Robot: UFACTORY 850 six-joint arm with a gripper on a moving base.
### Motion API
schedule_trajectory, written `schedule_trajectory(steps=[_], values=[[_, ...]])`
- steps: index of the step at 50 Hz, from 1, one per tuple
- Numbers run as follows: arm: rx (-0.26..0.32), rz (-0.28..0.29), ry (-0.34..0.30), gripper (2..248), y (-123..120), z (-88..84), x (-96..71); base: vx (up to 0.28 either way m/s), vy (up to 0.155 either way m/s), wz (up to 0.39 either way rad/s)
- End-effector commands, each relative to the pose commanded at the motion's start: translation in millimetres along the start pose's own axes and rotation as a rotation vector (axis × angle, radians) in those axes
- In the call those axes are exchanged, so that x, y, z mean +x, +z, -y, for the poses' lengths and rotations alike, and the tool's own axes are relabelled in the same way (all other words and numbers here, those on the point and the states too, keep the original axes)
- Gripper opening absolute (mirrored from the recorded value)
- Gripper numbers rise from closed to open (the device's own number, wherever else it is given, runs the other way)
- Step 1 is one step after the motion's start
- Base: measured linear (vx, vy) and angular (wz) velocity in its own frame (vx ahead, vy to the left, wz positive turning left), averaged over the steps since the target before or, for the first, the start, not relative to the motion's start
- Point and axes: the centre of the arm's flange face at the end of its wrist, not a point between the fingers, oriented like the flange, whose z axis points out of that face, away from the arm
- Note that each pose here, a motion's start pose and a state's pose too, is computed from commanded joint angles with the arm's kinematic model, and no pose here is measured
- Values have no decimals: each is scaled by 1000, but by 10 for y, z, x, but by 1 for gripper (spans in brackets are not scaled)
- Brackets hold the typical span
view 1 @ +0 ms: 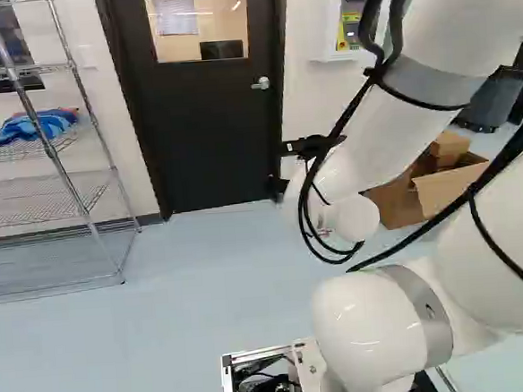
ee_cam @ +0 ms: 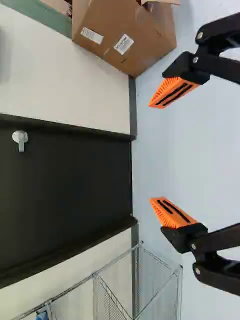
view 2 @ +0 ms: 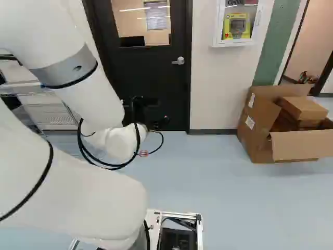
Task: Open the door and move inside
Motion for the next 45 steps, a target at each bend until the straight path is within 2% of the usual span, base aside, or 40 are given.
schedule_trajectory(steps=[45], values=[[0, 0, 0, 247, 0, 0, 0, 128, 8, -14]])
